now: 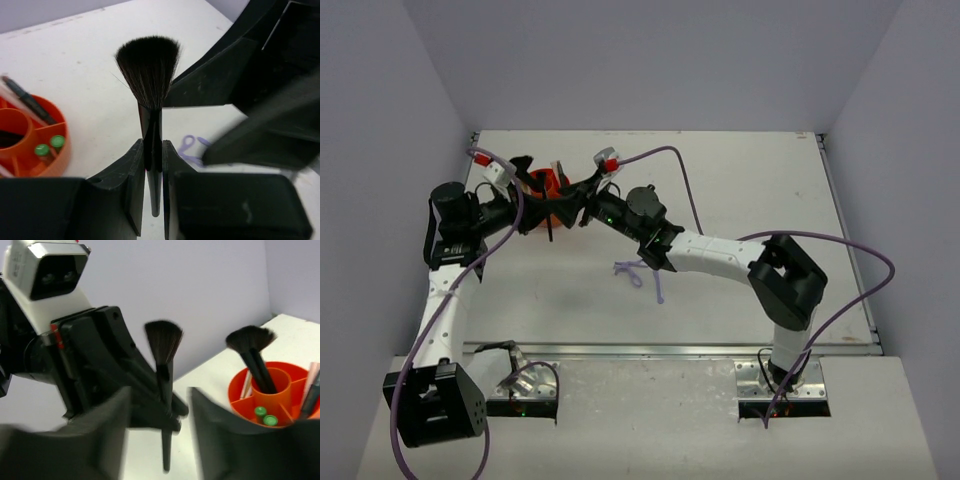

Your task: Organize the makeup

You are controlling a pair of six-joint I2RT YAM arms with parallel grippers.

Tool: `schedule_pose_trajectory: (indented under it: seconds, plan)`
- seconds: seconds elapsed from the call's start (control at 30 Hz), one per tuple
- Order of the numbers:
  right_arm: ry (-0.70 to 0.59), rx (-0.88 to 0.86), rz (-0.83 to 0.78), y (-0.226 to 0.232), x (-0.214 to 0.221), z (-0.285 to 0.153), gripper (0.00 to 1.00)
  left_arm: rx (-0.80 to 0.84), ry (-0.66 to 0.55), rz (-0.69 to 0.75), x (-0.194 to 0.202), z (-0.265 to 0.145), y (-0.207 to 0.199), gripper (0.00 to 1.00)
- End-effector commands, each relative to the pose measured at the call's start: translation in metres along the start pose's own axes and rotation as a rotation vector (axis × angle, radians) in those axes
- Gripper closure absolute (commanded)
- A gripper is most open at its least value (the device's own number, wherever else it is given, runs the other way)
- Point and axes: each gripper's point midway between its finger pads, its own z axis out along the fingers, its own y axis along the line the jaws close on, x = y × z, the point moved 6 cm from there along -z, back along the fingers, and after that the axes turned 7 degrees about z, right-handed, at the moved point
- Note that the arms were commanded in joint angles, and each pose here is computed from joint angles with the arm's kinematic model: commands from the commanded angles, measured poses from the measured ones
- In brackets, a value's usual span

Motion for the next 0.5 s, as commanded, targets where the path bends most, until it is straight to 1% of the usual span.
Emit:
schedule_pose_trajectory:
  seconds: [0.0, 0.03, 0.13, 0.2, 0.23, 0.33, 0.43, 0.47]
  plan:
    - [-0.091, 0.031, -0.121, 0.003, -0.036, -0.017, 0.34, -0.181, -0.105, 0.169, -0.033, 0.007, 0.037, 1.0]
    - [-0.108, 0.05, -0.137, 0.001, -0.047, -0.025, 0.28, -0.21, -0.122, 0.174, -0.037, 0.008, 0.043, 1.0]
    - [-0.111, 0.153, -0.164, -0.02, -0.058, -0.054, 0.21, -0.305, -0.179, 0.211, -0.052, 0.014, 0.067, 1.0]
    - [-0.08, 0.241, -0.166, -0.04, -0.056, -0.071, 0.2, -0.318, -0.226, 0.232, -0.061, 0.022, 0.081, 1.0]
    - [-0.026, 0.285, -0.16, -0.05, -0.047, -0.078, 0.2, -0.316, -0.265, 0.239, -0.066, 0.026, 0.087, 1.0]
    - [0.083, 0.393, -0.172, -0.07, -0.033, -0.097, 0.2, -0.317, -0.355, 0.286, -0.07, 0.036, 0.1, 1.0]
    - [0.113, 0.445, -0.211, -0.08, -0.022, -0.113, 0.2, -0.327, -0.399, 0.328, -0.065, 0.046, 0.116, 1.0]
    - [0.113, 0.454, -0.221, -0.082, -0.021, -0.116, 0.2, -0.332, -0.396, 0.328, -0.061, 0.051, 0.123, 1.0]
